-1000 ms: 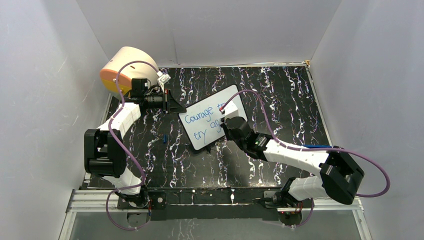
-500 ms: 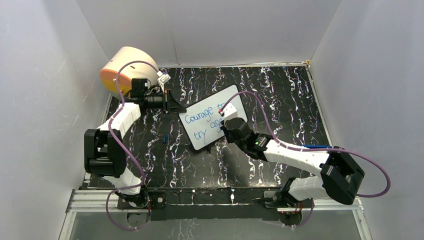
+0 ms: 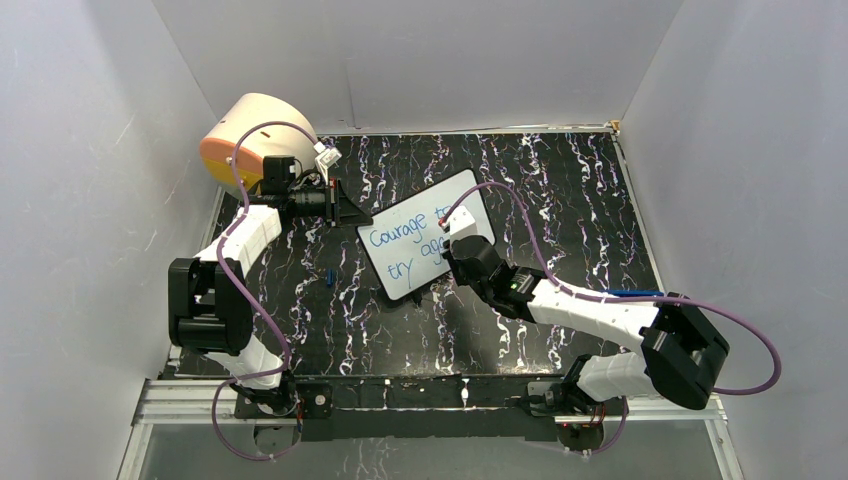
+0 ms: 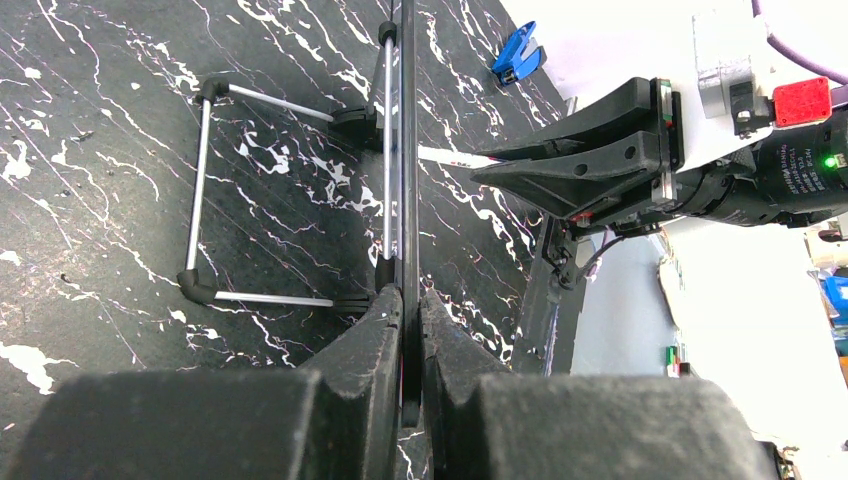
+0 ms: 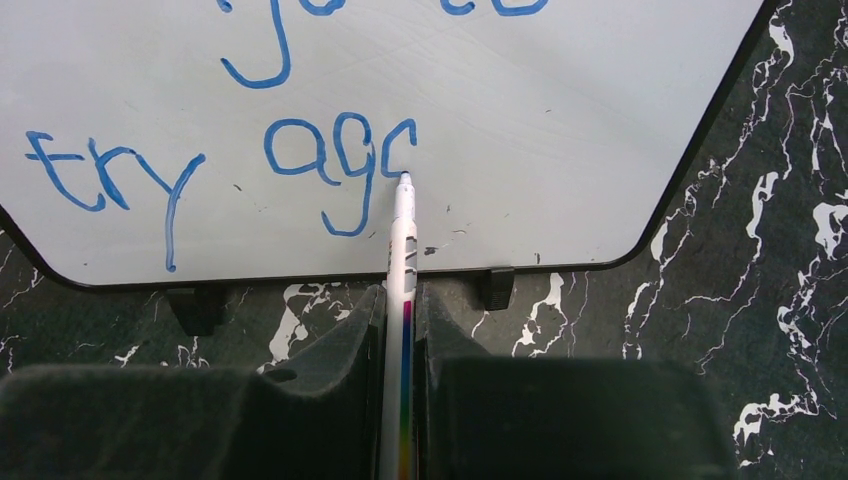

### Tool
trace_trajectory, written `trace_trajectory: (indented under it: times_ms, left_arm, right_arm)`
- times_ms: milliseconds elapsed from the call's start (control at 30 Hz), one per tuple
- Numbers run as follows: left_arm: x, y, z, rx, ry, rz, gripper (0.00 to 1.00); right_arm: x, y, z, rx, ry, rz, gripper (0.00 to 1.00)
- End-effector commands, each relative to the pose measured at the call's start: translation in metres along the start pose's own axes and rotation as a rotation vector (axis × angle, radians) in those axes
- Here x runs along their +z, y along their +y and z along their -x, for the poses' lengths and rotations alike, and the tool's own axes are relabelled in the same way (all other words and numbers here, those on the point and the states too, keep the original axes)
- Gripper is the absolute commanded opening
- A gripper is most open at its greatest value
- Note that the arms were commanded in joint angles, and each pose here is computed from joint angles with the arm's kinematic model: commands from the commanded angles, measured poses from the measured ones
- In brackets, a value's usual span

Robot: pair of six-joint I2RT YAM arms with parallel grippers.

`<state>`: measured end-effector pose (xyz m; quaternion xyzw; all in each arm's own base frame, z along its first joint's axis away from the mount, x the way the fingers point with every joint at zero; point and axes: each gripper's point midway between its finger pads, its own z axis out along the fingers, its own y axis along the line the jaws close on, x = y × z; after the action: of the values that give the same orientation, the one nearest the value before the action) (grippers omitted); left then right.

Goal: Write a sentence on the whiteboard

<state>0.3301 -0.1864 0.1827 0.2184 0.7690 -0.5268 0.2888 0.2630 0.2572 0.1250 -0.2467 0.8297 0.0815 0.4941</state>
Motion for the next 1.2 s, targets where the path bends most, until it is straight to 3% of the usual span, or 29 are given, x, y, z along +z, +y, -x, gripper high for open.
trace_trajectory:
  times_ms: [0, 533, 1167]
  left_arm:
    - [0.005, 0.03, -0.024, -0.057, 0.058, 0.113, 0.0]
    - [0.005, 0.03, -0.024, -0.058, 0.058, 0.11, 0.0]
    - [0.005, 0.031, -0.023, -0.059, 0.058, 0.112, 0.0]
  right_arm:
    - [-0.003, -0.008, 0.025, 0.035, -0.078, -0.037, 0.0]
    - [-0.002, -0.006, 0.049, 0.056, -0.155, -0.027, 0.0]
    - [-0.003, -0.007, 0.011, 0.038, -0.04, -0.019, 0.0]
